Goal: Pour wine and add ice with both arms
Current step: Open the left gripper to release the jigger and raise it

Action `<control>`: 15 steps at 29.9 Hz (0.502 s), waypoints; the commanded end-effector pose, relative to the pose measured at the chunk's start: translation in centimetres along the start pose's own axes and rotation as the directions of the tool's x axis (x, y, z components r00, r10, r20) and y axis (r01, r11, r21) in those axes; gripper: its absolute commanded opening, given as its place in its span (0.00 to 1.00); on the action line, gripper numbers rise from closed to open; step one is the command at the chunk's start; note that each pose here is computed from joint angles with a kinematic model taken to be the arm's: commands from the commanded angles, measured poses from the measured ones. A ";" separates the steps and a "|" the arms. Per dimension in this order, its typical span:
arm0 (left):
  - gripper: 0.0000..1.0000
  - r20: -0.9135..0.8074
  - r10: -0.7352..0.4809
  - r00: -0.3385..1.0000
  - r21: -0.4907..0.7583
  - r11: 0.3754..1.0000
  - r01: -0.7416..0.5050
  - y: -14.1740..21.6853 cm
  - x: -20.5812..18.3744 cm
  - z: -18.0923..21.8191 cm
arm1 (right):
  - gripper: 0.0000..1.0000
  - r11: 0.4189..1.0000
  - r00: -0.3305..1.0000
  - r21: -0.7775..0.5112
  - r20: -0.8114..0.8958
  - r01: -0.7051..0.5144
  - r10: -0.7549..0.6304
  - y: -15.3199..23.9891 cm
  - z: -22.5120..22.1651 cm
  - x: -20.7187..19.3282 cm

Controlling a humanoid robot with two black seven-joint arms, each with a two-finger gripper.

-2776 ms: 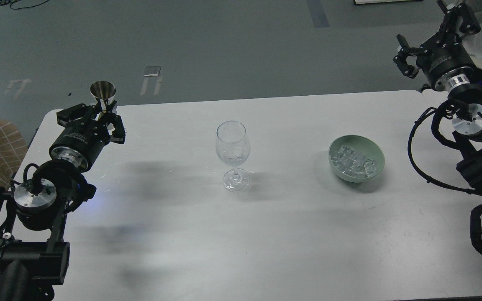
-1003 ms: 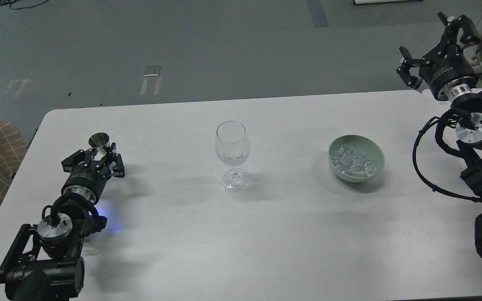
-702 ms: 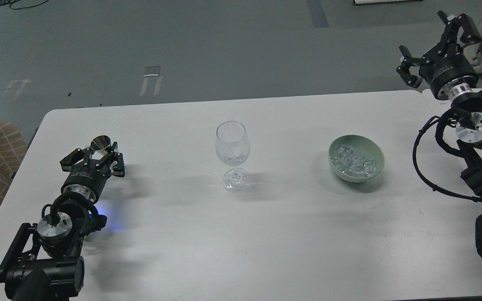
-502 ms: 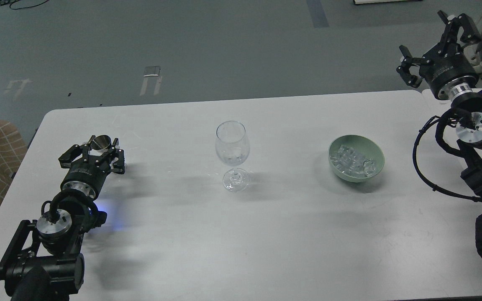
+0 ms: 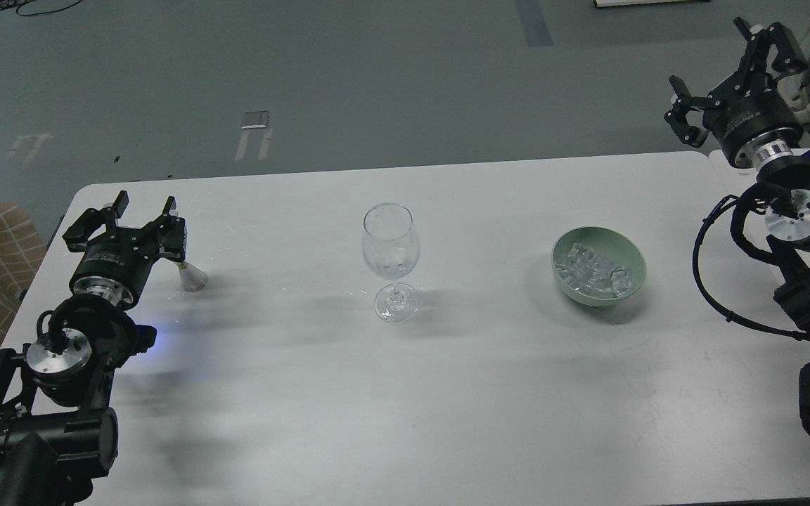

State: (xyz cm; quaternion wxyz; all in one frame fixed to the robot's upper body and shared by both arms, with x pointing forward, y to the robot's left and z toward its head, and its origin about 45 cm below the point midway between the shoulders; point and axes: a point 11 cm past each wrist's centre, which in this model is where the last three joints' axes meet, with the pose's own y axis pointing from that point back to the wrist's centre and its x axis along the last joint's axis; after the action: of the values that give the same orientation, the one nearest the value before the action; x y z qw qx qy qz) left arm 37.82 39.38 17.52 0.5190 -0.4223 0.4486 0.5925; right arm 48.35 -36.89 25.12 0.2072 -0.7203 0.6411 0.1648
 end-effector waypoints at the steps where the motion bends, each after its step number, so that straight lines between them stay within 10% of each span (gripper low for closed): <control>1: 0.71 0.019 -0.015 1.000 -0.012 1.000 0.015 -0.3 -0.8 0.8 | 1.00 1.000 1.000 0.002 0.001 0.003 -0.003 0.0 -0.1 -0.1; 5: 0.99 0.057 -0.076 0.995 0.005 0.997 0.076 -0.5 -2.8 1.0 | 1.00 1.000 1.000 0.007 -0.003 0.018 -0.018 -0.1 -0.4 -0.5; 15: 0.99 0.391 -0.121 0.912 0.104 0.991 0.087 -2.7 -6.4 3.0 | 1.00 0.987 0.968 -0.069 -0.200 0.143 -0.154 -0.4 -2.4 -2.9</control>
State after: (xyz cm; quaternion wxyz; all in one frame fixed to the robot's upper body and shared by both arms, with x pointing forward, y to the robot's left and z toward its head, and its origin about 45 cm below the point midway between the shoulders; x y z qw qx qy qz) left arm 39.49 41.12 23.23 0.6080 -0.3728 0.3709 0.5949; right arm 48.19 -35.35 27.35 0.1572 -0.7721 0.6047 0.1162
